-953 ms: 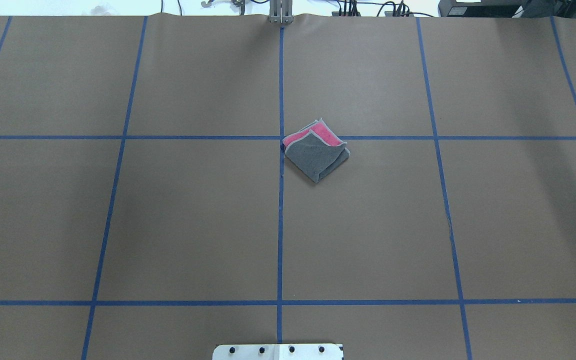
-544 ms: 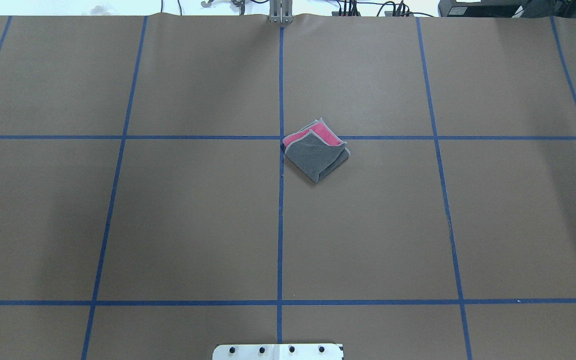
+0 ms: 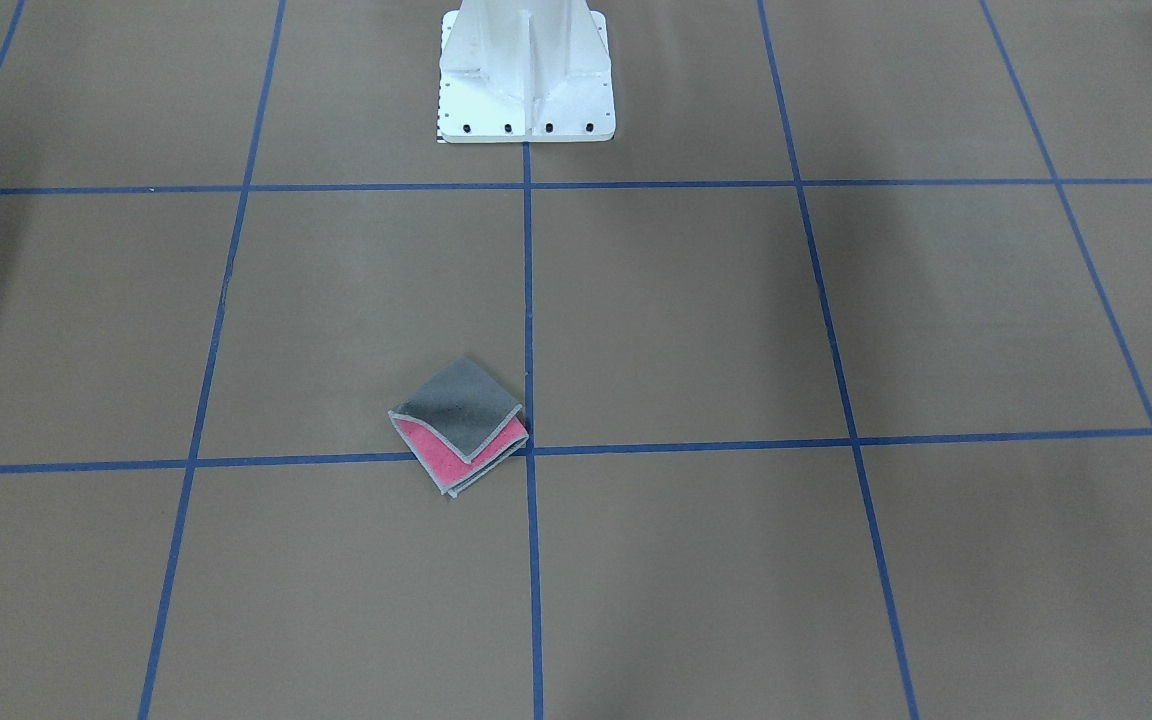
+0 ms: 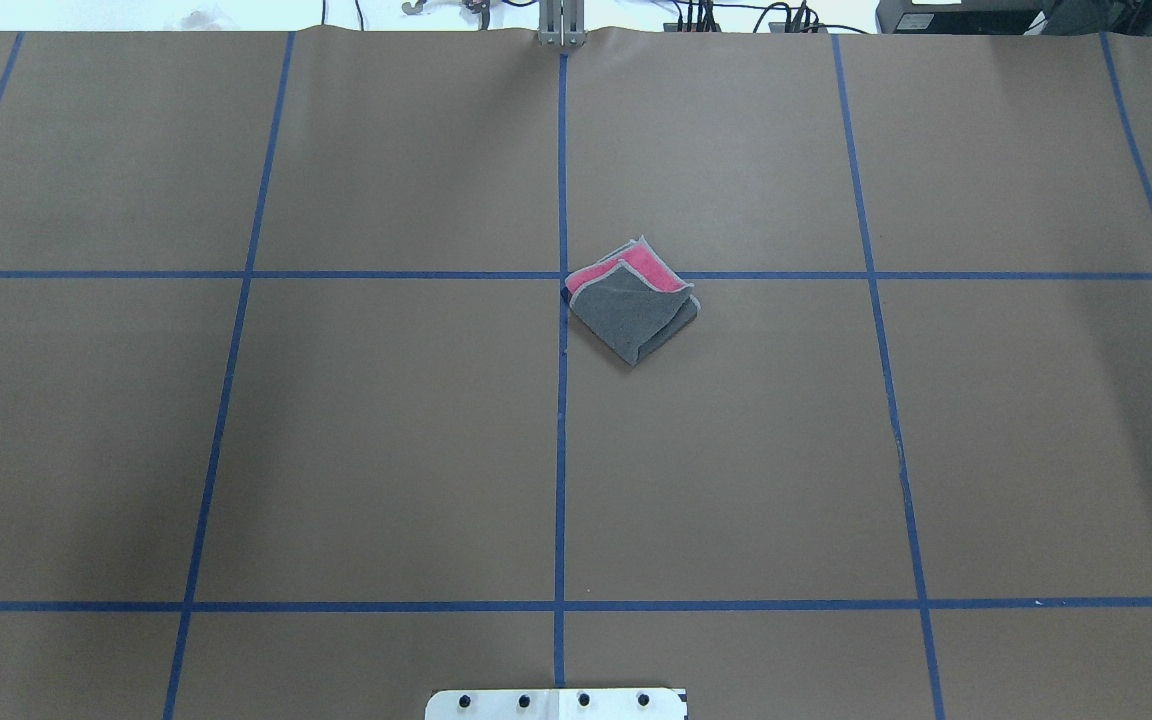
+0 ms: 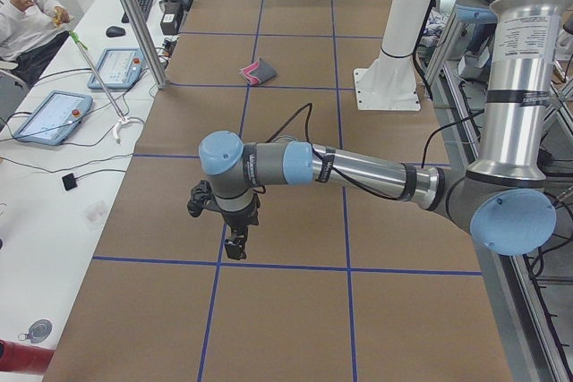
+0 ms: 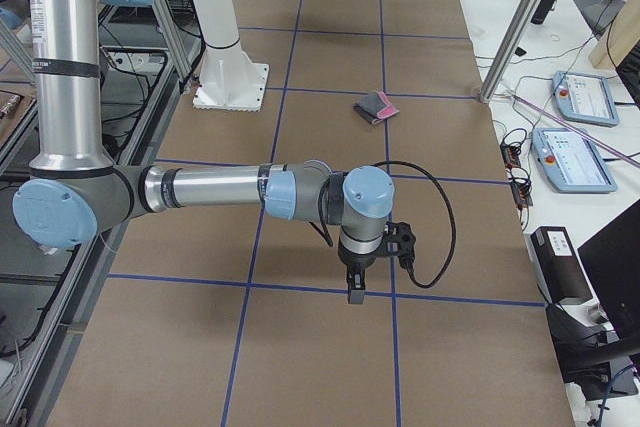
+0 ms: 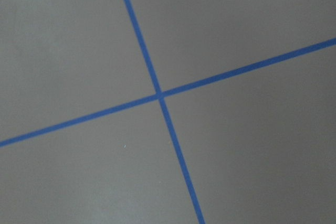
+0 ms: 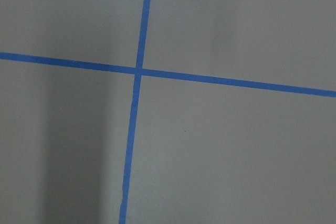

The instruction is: Fold towel twice with both arms

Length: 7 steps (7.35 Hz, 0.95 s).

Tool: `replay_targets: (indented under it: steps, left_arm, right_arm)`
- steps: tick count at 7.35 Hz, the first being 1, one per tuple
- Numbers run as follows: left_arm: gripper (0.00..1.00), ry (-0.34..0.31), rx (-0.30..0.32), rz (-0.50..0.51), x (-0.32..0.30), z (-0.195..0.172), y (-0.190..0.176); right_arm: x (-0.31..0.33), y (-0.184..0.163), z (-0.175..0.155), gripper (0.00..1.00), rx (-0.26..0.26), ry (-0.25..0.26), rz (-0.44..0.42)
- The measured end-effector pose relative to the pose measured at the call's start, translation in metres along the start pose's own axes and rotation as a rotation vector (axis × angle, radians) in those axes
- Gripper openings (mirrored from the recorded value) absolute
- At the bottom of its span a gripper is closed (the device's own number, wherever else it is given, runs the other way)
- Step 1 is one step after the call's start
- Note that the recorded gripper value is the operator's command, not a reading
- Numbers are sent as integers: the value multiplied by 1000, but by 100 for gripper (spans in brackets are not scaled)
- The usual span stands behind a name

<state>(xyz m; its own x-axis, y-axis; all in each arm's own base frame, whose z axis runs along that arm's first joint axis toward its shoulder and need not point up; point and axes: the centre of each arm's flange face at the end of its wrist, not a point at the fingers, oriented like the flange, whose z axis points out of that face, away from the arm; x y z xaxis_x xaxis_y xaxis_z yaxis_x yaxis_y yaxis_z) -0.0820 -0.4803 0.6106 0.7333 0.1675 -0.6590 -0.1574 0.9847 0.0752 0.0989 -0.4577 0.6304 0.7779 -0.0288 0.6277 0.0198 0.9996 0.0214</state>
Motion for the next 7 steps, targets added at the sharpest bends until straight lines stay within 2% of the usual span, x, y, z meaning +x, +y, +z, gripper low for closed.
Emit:
replay_targets:
  steps: [2,7]
  left_arm:
    - [100,54,13,-18,-6,7,12]
    - [100,66,13,-24,-12,15,13]
  right_arm:
    - [0,4,4,99,11,0,1]
    - [-17,-3,15,100,18,-9,-1]
